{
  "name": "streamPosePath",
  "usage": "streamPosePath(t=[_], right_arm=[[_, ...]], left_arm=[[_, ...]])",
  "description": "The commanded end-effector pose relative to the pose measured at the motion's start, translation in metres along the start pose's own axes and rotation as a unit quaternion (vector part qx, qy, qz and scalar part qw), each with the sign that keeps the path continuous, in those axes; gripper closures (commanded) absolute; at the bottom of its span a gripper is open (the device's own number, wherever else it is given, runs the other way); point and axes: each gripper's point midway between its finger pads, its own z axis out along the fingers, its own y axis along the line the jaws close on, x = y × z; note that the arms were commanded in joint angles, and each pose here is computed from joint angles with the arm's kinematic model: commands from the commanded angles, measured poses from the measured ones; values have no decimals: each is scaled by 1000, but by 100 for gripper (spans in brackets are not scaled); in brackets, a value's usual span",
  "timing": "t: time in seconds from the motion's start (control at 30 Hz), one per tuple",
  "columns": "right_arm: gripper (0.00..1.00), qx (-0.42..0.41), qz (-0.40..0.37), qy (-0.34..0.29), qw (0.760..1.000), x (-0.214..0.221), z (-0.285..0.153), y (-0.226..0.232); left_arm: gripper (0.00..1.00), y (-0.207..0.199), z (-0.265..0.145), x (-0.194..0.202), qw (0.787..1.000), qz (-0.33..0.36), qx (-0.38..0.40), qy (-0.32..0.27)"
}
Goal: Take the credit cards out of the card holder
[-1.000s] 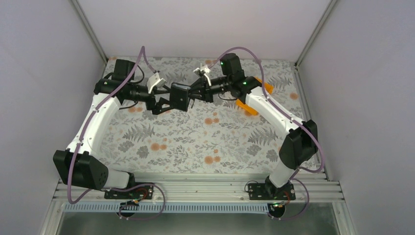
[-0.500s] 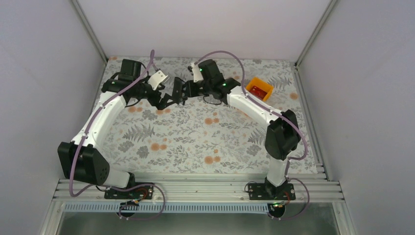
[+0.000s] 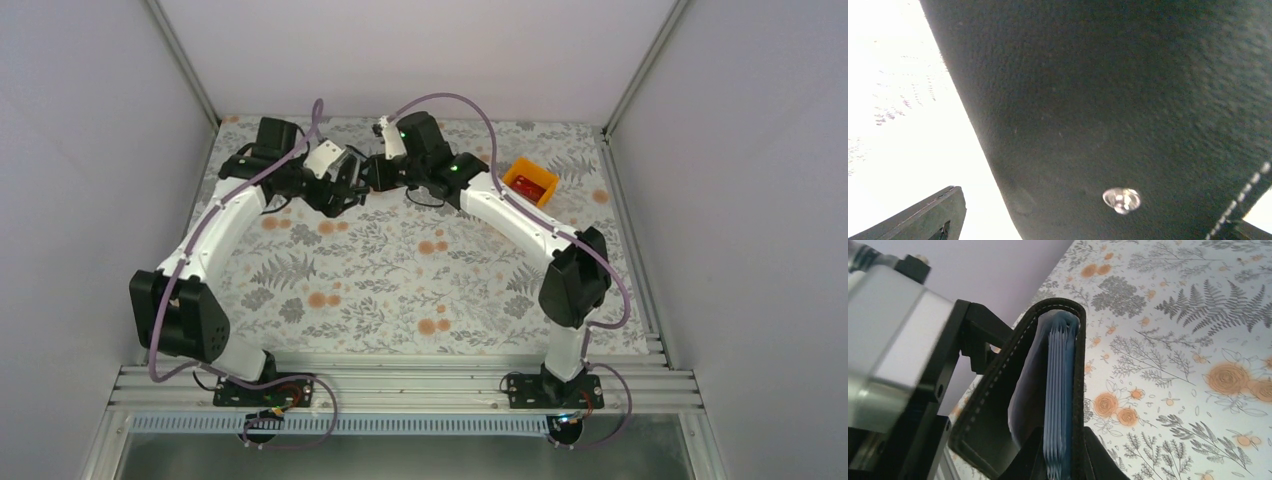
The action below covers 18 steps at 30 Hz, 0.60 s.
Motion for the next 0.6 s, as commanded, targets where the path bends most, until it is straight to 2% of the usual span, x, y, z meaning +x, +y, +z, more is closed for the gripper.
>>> streamPosePath(t=[0.0,0.17,0.33,0.47,0.57], right_arm=[[96,-39,-19,9,999,-4,-12,7],[96,-98,-62,21,993,-3,-23,28],[96,-82,-68,21,994,-3,-28,24],[96,-136,-84,25,987,-2,-31,43],[96,-156,-112,25,981,-1,-38,48]], left_arm=[[2,12,-41,-17,998,23,-46,-47],[2,39,-48,-5,996,5,-85,-34],[1,26,-69,-15,996,14,-29,-78],[1,22,-66,-12,997,21,-11,-74],[8,7,-77,-14,994,29,35,-96]])
